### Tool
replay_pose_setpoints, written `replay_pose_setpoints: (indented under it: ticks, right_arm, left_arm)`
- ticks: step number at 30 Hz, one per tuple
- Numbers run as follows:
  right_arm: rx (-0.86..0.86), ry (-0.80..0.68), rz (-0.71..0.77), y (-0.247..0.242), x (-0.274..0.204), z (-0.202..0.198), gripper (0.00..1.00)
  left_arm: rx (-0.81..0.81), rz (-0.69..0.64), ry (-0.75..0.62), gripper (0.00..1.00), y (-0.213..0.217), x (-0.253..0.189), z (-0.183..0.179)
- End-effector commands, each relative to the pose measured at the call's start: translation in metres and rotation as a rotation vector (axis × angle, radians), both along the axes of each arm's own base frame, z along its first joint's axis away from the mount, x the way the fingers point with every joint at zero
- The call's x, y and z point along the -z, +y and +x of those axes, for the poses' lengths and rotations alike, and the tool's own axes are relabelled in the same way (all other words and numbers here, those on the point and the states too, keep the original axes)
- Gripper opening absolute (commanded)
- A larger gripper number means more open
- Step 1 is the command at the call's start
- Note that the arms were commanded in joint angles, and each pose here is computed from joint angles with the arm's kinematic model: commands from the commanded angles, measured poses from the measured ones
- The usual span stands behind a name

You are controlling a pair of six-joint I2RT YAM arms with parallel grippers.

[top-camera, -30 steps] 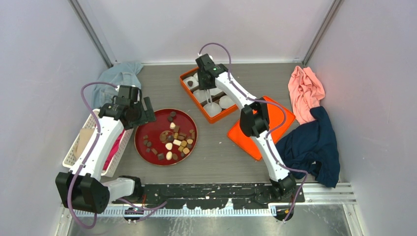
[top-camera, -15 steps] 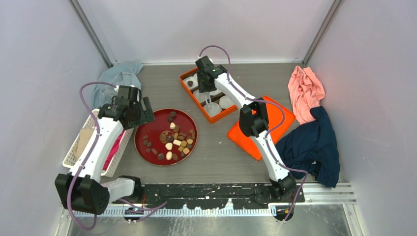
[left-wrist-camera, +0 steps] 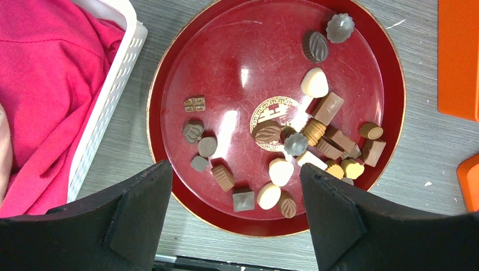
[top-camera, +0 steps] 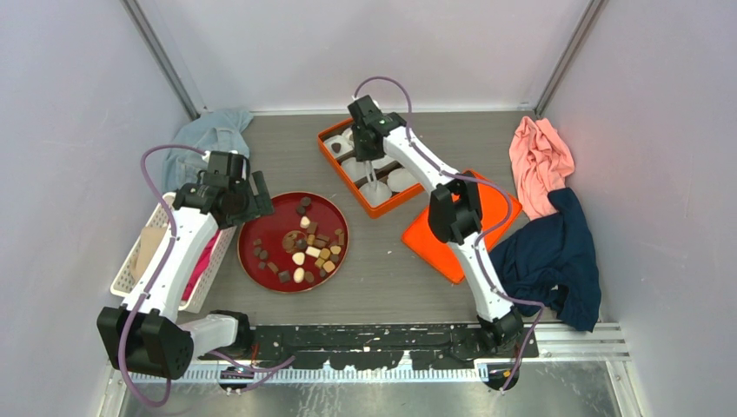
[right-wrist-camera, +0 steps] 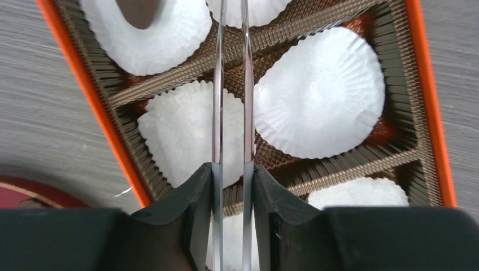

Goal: Pack the chocolate

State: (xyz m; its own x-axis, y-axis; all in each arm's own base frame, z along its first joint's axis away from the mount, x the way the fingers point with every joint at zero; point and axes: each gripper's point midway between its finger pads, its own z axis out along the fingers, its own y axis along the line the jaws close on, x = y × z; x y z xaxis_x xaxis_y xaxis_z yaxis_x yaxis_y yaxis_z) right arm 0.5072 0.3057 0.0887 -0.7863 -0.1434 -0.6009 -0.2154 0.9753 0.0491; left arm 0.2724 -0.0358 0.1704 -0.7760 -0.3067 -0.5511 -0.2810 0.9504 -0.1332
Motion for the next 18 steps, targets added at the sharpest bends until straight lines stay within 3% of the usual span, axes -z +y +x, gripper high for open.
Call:
replay_pose_setpoints:
  ticks: [1,9,18]
  right_arm:
    - [-0.004,-0.238,0.135,0.001,-0.127,0.007,0.31]
    - [-0.026,-0.245,0.195,-0.007,-0.165,-0.022,0.23]
    - [-0.173,-0.066,0.272,-0.003,-0.157,-0.123,0.24]
  left_arm:
    - [0.005,-0.013,-0.052,0.84,-0.002,-0.012,0.009]
    - [0.014,-0.018,-0.055,0.84,-0.004,-0.014,0.012]
    - [0.005,-0.006,-0.054,0.84,-0.002,-0.013,0.018]
